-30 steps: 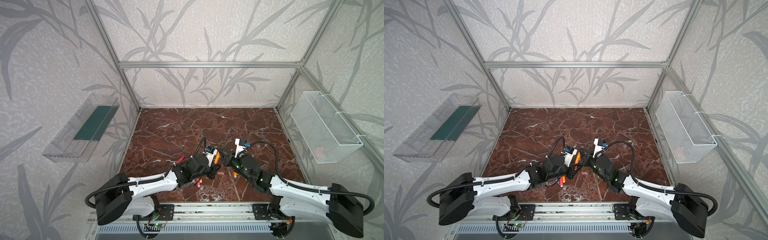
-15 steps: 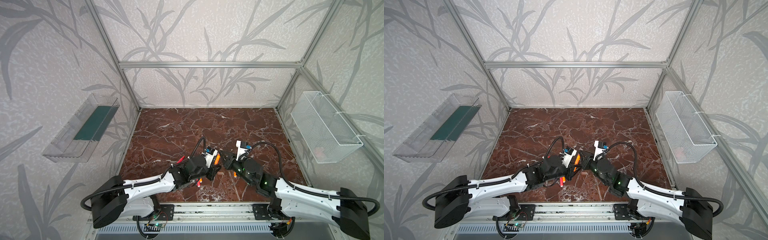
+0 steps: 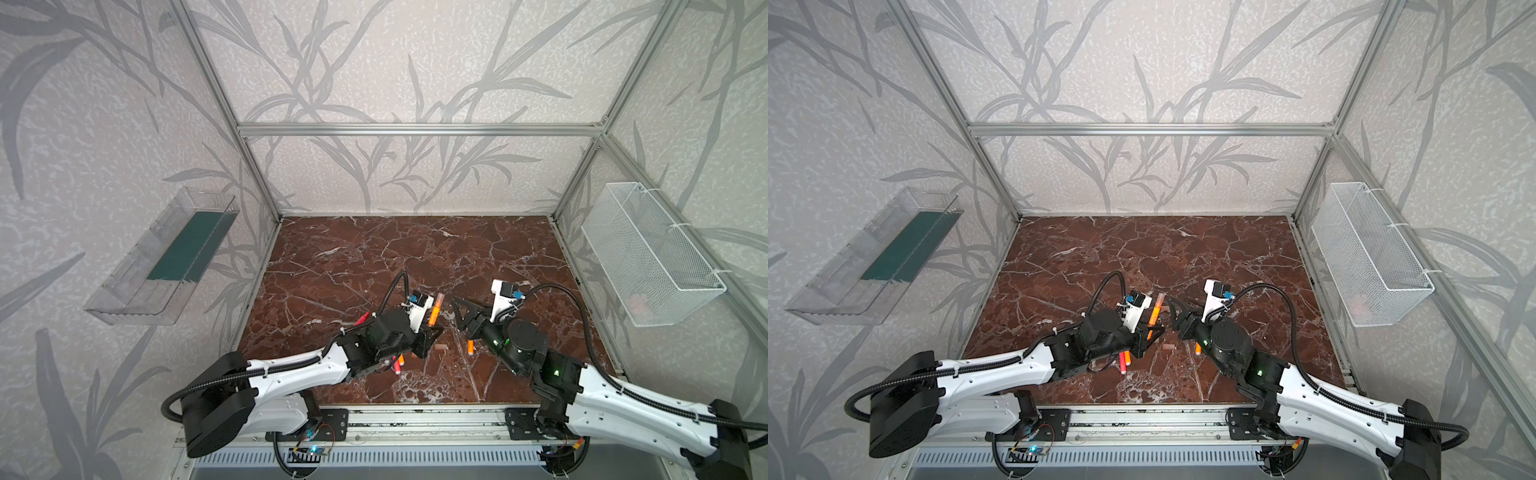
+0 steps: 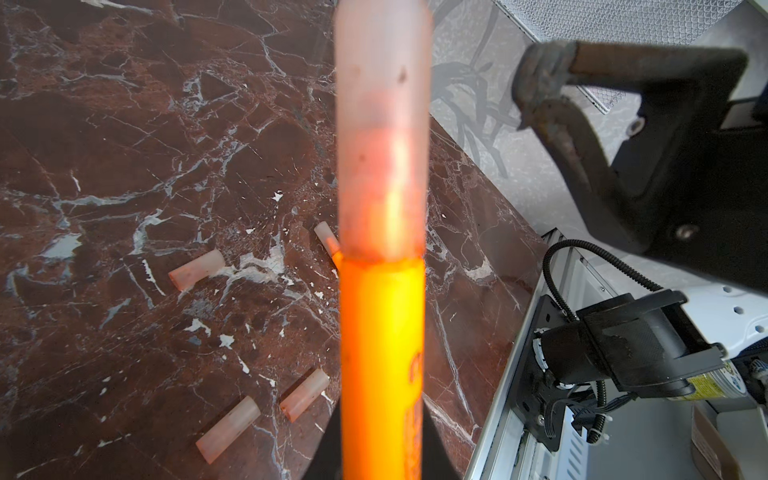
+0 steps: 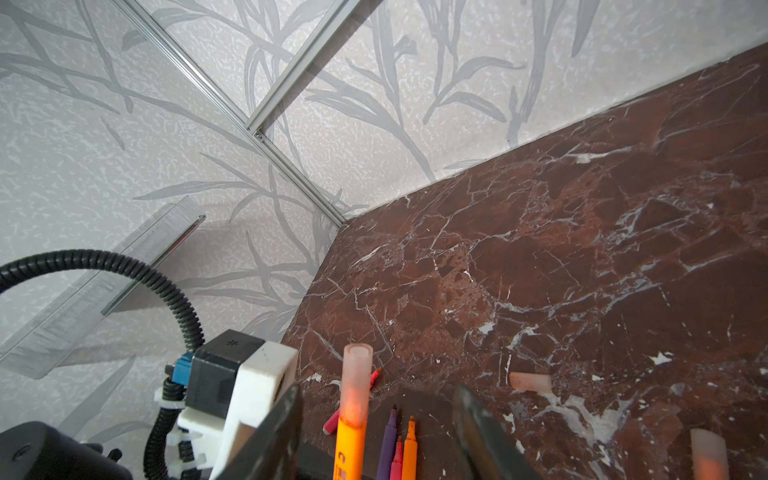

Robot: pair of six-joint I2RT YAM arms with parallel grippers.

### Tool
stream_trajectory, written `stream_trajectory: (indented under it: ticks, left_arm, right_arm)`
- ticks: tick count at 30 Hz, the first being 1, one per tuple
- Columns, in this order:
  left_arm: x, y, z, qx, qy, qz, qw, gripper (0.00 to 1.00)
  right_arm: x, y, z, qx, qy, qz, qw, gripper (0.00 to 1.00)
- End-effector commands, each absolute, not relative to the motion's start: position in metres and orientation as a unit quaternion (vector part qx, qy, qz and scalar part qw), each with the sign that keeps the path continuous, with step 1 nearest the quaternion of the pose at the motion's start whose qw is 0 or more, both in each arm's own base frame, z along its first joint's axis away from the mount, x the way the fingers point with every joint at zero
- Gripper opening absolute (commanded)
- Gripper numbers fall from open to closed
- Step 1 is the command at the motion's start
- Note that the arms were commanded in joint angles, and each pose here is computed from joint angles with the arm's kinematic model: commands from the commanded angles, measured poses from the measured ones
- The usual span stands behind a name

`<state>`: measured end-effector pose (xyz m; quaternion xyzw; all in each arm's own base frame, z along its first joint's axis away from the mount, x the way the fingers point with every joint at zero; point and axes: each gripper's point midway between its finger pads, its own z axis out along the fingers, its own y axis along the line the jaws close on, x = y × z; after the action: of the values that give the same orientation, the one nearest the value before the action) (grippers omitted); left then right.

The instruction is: Insert the pens into the pen caps

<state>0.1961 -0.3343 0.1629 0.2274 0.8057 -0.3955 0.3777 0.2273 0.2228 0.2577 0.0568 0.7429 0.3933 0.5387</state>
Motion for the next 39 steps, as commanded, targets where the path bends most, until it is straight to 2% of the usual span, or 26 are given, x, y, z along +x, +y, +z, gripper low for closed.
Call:
stream_trajectory:
  ticks: [1, 16, 26, 30, 34, 39]
  left_arm:
    - [0.195, -0.335, 0.172, 0.237, 0.791, -0.405, 0.392, 0.00]
    - [0.192, -0.338, 0.174, 0.247, 0.786, -0.411, 0.390, 0.00]
    - [0.204, -0.335, 0.180, 0.244, 0.784, -0.385, 0.422, 0.00]
    - [0.212, -0.335, 0.191, 0.245, 0.780, -0.376, 0.435, 0.00]
    - [0.219, -0.333, 0.208, 0.246, 0.770, -0.388, 0.443, 0.00]
    - [0.223, -0.326, 0.231, 0.247, 0.746, -0.444, 0.430, 0.00]
  right_arm:
    - [0.239, 0.222, 0.272, 0.057, 0.744, 0.381, 0.547, 0.55]
    - [0.257, 0.267, 0.265, 0.023, 0.776, 0.371, 0.509, 0.47]
    - [0.251, 0.287, 0.245, 0.000, 0.788, 0.398, 0.470, 0.18]
    - [0.244, 0.294, 0.236, -0.019, 0.794, 0.407, 0.451, 0.00]
    - [0.236, 0.298, 0.231, -0.050, 0.796, 0.413, 0.440, 0.00]
    - [0.225, 0.303, 0.213, -0.099, 0.778, 0.427, 0.449, 0.00]
